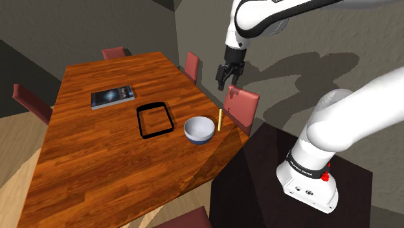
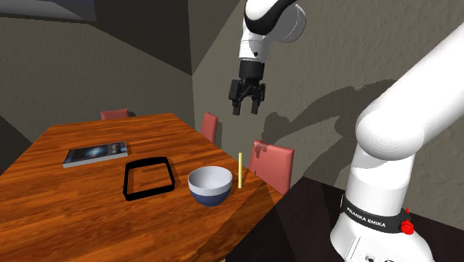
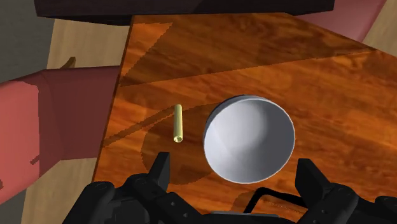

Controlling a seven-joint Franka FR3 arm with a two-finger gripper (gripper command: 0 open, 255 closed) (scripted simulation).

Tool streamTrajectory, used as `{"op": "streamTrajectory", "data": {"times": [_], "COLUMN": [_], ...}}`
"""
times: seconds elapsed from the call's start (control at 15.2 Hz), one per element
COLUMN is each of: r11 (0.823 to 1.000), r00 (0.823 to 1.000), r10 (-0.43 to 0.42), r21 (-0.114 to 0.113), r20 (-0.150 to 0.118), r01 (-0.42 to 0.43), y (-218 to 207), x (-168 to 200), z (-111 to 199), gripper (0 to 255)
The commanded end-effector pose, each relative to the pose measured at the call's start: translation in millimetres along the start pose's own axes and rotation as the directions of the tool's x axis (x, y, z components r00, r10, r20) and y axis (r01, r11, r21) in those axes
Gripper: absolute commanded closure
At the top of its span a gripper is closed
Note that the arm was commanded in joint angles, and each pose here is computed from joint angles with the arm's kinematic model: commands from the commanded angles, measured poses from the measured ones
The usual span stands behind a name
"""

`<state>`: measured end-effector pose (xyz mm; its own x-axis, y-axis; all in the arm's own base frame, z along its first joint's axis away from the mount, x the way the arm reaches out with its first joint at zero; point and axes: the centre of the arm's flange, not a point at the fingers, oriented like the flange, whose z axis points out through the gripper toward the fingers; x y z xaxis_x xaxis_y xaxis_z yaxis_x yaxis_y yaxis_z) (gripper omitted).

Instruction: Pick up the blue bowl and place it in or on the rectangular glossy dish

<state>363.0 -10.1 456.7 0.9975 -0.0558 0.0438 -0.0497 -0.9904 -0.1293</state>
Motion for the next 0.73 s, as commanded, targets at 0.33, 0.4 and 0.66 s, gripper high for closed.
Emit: {"op": "streamTrajectory", "data": {"times": [0.33, 0.4, 0.66], "r11": [1.000, 1.000, 0.999], "r00": [1.000, 1.000, 0.999], "r10": [0.024, 0.027, 0.041], "r21": [-0.007, -0.008, -0.012], "r20": [-0.002, -0.002, -0.001], "r01": [-0.024, -0.027, -0.041], "y": [7, 8, 12], "x": [28, 32, 49], "z": [88, 101, 151], "gripper": [0, 0, 0]}}
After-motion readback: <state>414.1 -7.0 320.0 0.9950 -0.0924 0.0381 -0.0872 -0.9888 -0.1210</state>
